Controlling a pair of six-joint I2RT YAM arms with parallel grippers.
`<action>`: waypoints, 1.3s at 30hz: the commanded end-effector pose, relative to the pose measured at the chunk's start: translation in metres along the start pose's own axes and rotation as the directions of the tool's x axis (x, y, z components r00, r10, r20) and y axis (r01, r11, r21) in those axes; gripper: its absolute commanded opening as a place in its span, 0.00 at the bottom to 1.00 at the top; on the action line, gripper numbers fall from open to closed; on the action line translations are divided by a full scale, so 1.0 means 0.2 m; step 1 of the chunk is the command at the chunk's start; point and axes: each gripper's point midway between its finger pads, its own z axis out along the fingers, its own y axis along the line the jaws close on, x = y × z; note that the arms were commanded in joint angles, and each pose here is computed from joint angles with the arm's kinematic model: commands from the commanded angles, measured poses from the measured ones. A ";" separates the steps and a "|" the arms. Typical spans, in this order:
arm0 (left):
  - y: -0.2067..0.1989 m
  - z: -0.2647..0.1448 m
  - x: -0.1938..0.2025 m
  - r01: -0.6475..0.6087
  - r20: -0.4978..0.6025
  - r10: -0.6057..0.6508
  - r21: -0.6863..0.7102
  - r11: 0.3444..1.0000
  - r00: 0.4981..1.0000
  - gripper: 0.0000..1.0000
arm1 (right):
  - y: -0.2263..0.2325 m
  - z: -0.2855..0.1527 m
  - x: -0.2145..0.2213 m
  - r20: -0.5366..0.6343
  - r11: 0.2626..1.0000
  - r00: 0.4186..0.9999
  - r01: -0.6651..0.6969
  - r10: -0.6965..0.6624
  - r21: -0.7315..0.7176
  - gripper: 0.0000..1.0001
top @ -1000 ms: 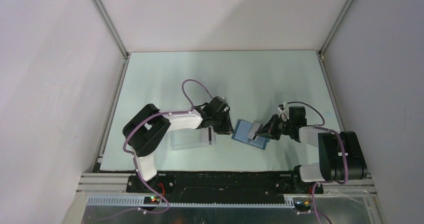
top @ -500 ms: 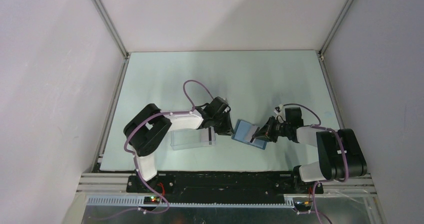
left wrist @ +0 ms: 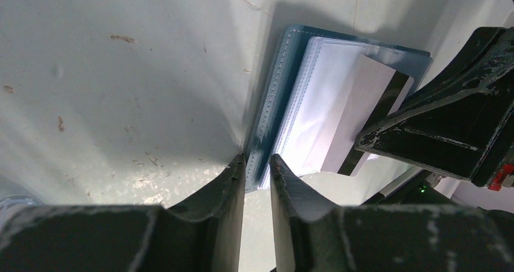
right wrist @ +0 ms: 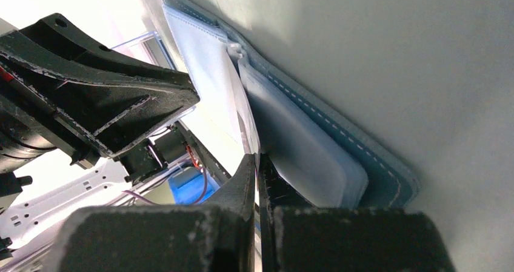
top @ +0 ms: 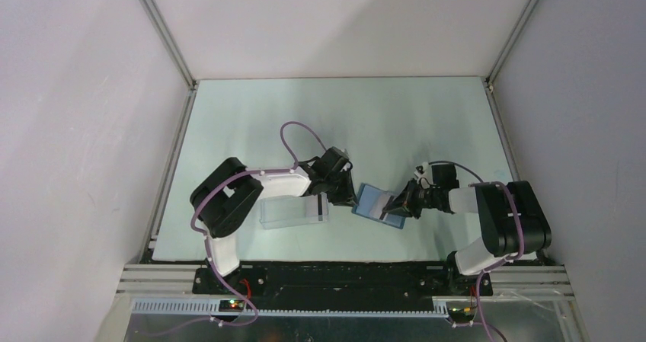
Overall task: Put the credit cards into the card holder
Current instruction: Insert the credit card into the card holder.
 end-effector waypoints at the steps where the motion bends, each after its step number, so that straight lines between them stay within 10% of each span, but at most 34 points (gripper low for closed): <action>1: -0.04 0.01 -0.02 -0.042 0.002 0.042 0.016 0.999 0.999 0.28 | -0.11 0.03 0.02 -0.028 0.996 0.999 -0.026 0.028 0.088 0.00; 17: -0.03 0.03 0.00 -0.043 -0.020 0.043 0.004 0.999 0.999 0.23 | -0.09 0.07 0.05 -0.156 0.992 0.988 0.024 -0.004 0.123 0.00; 39: -0.05 0.01 0.00 -0.020 -0.019 0.020 0.015 1.000 1.000 0.00 | 0.08 0.17 0.02 -0.160 0.973 0.981 0.137 -0.108 0.184 0.55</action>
